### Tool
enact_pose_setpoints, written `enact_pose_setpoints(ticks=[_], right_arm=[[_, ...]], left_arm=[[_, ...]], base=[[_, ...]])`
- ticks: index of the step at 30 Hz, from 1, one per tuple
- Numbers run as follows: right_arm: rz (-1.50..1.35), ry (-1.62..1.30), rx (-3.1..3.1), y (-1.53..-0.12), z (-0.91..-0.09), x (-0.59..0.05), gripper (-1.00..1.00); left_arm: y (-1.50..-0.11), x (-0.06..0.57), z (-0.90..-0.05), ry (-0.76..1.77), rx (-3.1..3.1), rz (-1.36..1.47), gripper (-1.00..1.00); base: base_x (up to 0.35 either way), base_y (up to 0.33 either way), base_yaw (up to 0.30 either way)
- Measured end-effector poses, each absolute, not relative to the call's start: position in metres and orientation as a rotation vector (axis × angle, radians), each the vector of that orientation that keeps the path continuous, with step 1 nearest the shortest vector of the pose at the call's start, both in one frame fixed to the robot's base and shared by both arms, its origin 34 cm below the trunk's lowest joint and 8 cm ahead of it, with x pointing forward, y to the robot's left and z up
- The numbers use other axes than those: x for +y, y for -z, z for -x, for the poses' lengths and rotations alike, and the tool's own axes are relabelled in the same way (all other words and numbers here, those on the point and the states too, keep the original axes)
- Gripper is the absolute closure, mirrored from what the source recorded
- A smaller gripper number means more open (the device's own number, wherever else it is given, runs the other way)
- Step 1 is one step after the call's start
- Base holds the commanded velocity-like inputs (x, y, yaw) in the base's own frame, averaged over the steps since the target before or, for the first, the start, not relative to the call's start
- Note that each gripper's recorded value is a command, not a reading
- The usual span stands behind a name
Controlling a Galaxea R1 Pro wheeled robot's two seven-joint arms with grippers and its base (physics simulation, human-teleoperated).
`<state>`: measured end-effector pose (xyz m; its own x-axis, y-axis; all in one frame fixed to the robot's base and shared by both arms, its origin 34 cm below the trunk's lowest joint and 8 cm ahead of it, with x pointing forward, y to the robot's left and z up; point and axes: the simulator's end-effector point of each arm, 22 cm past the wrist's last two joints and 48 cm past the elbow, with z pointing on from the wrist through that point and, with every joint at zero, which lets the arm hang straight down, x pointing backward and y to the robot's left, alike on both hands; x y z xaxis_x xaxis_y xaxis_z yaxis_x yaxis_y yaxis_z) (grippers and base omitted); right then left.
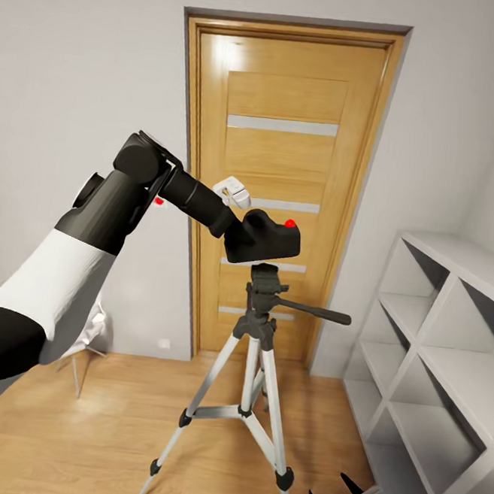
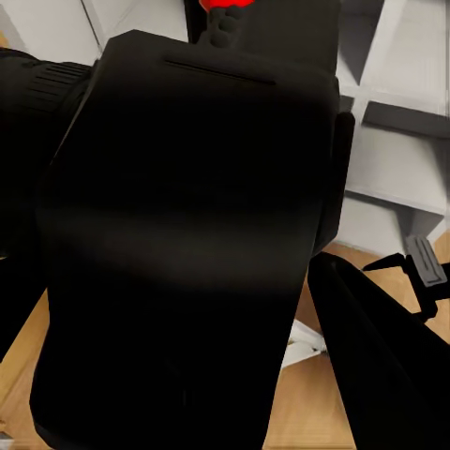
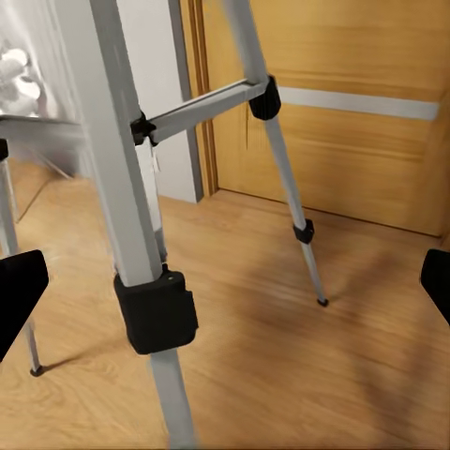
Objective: Attach the digital camera to the camera tripod in the bedroom.
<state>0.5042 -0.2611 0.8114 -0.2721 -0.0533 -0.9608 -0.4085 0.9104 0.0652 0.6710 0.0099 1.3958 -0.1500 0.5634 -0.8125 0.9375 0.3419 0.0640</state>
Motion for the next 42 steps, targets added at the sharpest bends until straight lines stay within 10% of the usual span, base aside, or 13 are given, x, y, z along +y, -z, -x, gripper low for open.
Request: enact_pose_setpoints(ticks=[42], right_arm=[[0.356,-0.394,1.802,-0.815,-0.507,-0.236,-1.0]], left_arm=[[-1.383,-0.005,-0.663,0.581,1.837,-1.389,1.0]], base=[[-0.004,0.003,0.0]])
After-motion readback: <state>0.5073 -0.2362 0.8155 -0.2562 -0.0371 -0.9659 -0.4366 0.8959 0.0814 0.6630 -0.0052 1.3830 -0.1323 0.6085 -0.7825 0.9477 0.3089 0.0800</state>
